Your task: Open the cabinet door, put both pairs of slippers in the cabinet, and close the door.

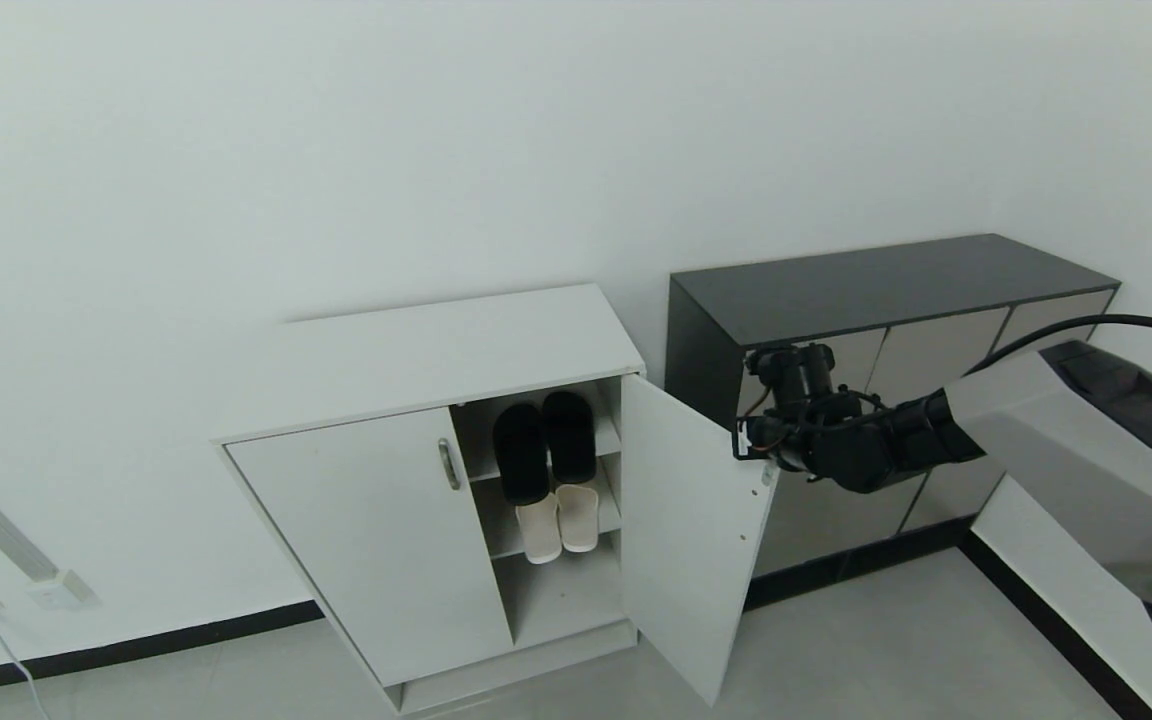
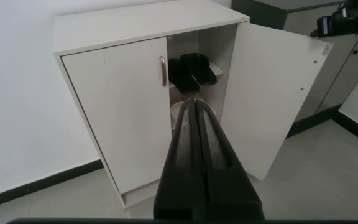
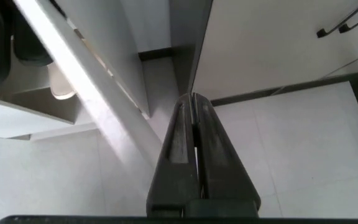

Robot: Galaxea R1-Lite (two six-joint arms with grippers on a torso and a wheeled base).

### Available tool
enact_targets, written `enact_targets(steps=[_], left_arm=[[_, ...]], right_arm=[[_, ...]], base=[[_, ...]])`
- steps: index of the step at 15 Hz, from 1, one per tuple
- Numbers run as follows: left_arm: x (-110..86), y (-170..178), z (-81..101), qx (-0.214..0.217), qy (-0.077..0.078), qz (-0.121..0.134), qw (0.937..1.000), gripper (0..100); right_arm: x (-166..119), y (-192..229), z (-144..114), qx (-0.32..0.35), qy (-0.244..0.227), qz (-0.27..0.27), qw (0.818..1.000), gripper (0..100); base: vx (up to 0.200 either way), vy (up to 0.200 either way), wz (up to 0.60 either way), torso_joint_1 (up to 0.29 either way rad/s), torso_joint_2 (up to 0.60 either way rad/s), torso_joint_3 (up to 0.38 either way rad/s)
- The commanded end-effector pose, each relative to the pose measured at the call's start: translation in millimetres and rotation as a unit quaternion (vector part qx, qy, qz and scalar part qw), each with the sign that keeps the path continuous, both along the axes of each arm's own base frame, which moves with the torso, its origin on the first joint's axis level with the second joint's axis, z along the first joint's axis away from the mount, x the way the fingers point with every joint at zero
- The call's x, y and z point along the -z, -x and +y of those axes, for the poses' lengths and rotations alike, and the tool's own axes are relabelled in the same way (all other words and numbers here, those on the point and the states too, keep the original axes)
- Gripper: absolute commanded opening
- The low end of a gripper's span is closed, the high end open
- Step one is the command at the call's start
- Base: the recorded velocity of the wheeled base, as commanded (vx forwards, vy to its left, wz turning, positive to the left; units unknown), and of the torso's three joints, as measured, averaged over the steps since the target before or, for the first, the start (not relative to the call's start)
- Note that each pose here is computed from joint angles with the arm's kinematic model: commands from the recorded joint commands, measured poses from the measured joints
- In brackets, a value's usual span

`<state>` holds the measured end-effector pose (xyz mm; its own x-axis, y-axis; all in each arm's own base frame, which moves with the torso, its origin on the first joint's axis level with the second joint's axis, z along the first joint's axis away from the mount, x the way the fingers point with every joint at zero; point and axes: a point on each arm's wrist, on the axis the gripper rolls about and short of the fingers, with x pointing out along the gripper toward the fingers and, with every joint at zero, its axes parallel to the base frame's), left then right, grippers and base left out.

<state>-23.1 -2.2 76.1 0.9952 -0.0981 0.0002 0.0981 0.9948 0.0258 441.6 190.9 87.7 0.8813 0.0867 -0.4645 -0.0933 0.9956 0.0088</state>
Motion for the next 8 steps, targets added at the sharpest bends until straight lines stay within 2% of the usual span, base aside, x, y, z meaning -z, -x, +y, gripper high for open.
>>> enact_targets(steps=[1,4,8], left_arm=[[-0.1,0.0,0.0,0.0,0.001,0.0,1.0,0],[-0.1,0.1,0.0,0.0,0.0,-0.001,1.0,0],[-0.1,0.0,0.0,0.0,0.0,0.0,1.0,0]], right_arm=[[-6.9,7.3,7.4,-0.01,-0.002,-0.004,1.0,0],[-10.3,26.3,27.9,-0.038,0.001,0.002,0.999,0],[-17.3,74.1,72.7,-0.104,0.002,0.009,0.995,0]], base=[[0.0,0.0,0.0,0.0,0.0,0.0],[0.0,0.0,0.0,0.0,0.0,0.0],[0.0,0.0,0.0,0.0,0.0,0.0]])
